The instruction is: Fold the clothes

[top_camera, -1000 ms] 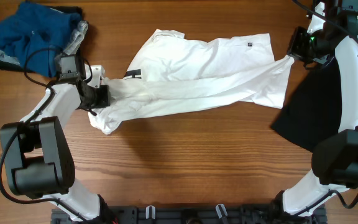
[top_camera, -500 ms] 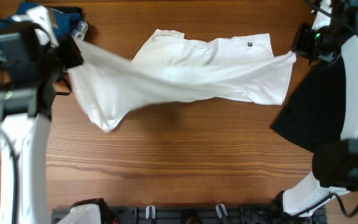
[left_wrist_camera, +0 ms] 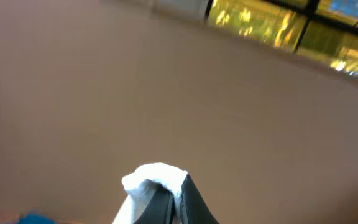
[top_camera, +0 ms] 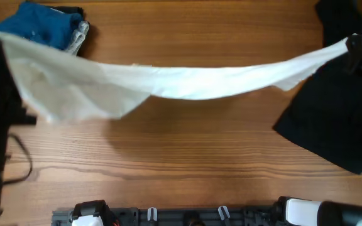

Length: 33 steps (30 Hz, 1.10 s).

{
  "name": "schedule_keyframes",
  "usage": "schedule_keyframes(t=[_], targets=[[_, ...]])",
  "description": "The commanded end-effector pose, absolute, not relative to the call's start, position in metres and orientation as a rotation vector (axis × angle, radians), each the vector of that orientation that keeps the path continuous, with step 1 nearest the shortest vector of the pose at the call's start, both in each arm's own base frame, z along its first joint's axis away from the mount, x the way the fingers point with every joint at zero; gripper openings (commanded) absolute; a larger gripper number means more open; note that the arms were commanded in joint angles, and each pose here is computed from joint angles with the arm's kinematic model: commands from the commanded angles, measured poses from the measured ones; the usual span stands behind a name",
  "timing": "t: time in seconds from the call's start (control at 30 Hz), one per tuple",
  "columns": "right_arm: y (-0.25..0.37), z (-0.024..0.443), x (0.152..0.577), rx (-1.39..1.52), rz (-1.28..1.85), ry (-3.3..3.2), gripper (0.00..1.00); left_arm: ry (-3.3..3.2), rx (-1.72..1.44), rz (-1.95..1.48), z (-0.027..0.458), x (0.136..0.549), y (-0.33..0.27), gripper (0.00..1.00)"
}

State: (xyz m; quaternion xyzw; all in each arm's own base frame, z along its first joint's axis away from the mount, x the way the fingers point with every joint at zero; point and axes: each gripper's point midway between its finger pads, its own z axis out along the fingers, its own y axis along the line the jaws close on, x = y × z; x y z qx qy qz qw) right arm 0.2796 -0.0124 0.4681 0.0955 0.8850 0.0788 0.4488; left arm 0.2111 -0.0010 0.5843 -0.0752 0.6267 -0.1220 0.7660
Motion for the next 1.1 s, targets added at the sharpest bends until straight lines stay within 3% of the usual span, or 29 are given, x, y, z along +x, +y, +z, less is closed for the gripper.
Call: schedule_keyframes(t=[0.0,0.27,0.37,0.47,0.53,0.6,0.7,0.8,0.83,0.87,1.03,1.07], targets=[[-0.015,0.509,0.232,0.246,0.128,2.023,0.04,1.228,-0.133,-0.182,0.630,0.162,0.001,0.04],[-0.016,0.555,0.145,0.283,0.060,1.773,0.04,1.192,-0.152,-0.163,0.647,0.126,0.001,0.04],[-0.028,0.554,0.145,0.350,0.011,1.768,0.04,1.172,-0.211,-0.092,0.651,0.125,0.016,0.04],[-0.037,0.536,0.193,0.376,-0.001,1.879,0.04,1.309,-0.240,-0.086,0.630,0.190,0.025,0.04],[-0.045,0.510,0.244,0.395,-0.007,2.004,0.04,1.494,-0.270,-0.085,0.590,0.265,0.034,0.04],[-0.052,0.483,0.286,0.413,-0.011,2.111,0.04,1.619,-0.283,-0.092,0.556,0.312,0.037,0.04],[-0.063,0.414,0.361,0.420,-0.027,2.338,0.04,1.791,-0.273,-0.139,0.501,0.382,0.036,0.04],[-0.058,0.351,0.409,0.353,0.046,2.516,0.04,1.914,-0.270,-0.177,0.453,0.429,0.034,0.04],[-0.045,0.321,0.429,0.259,0.148,2.598,0.09,1.968,-0.270,-0.186,0.431,0.446,0.031,0.04],[-0.027,0.296,0.440,0.120,0.280,2.659,0.20,2.001,-0.260,-0.196,0.418,0.457,0.025,0.04],[0.047,0.258,0.447,-0.320,0.540,2.704,0.68,2.019,-0.252,-0.201,0.412,0.459,0.019,0.04],[0.062,0.251,0.445,-0.379,0.553,2.719,0.70,2.023,-0.253,-0.201,0.411,0.458,0.019,0.04]])
